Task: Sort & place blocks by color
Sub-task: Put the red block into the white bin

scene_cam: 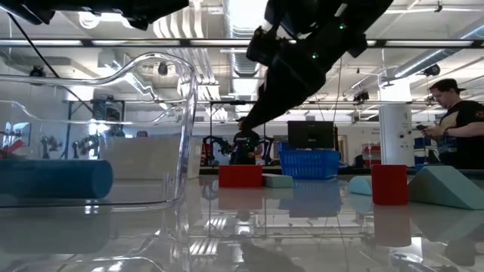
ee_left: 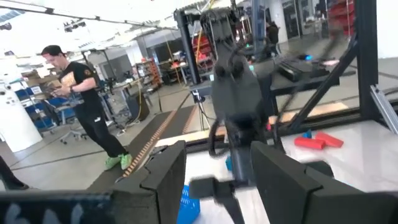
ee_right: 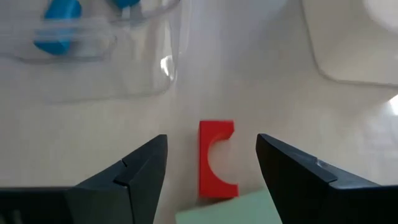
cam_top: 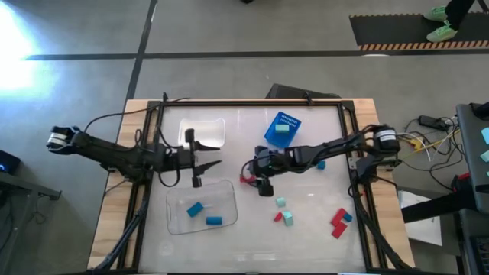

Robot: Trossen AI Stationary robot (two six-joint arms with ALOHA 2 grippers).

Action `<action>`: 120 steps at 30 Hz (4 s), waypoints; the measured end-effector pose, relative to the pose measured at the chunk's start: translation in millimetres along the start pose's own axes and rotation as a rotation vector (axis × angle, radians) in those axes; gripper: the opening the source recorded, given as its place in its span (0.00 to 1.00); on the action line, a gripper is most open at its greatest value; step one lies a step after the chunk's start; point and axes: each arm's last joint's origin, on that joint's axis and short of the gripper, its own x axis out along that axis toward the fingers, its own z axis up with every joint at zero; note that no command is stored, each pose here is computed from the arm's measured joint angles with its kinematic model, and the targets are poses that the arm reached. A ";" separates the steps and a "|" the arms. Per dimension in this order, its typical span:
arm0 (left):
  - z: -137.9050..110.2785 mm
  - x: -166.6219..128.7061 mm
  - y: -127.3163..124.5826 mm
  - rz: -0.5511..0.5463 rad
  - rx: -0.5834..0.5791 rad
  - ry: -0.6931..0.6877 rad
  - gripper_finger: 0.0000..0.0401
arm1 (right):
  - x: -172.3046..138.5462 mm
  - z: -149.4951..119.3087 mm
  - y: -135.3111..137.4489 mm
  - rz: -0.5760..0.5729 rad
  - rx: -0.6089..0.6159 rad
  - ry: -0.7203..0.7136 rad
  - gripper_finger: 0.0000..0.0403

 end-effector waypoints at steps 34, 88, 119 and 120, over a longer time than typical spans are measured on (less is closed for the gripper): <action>0.8 -2.8 1.4 0.006 -0.003 -0.006 0.41 | 58.3 -31.2 -5.3 -0.005 0.011 0.095 0.44; -13.3 50.0 -16.3 0.075 -0.129 -0.136 0.54 | -78.7 17.2 -8.1 -0.254 -0.134 -0.830 0.27; -22.7 97.2 3.9 -0.036 -0.074 -0.159 0.47 | -77.7 16.3 -5.9 -0.183 -0.169 -0.832 0.27; -22.8 97.1 3.8 -0.036 -0.074 -0.159 0.44 | -77.7 16.3 -5.9 -0.184 -0.169 -0.832 0.27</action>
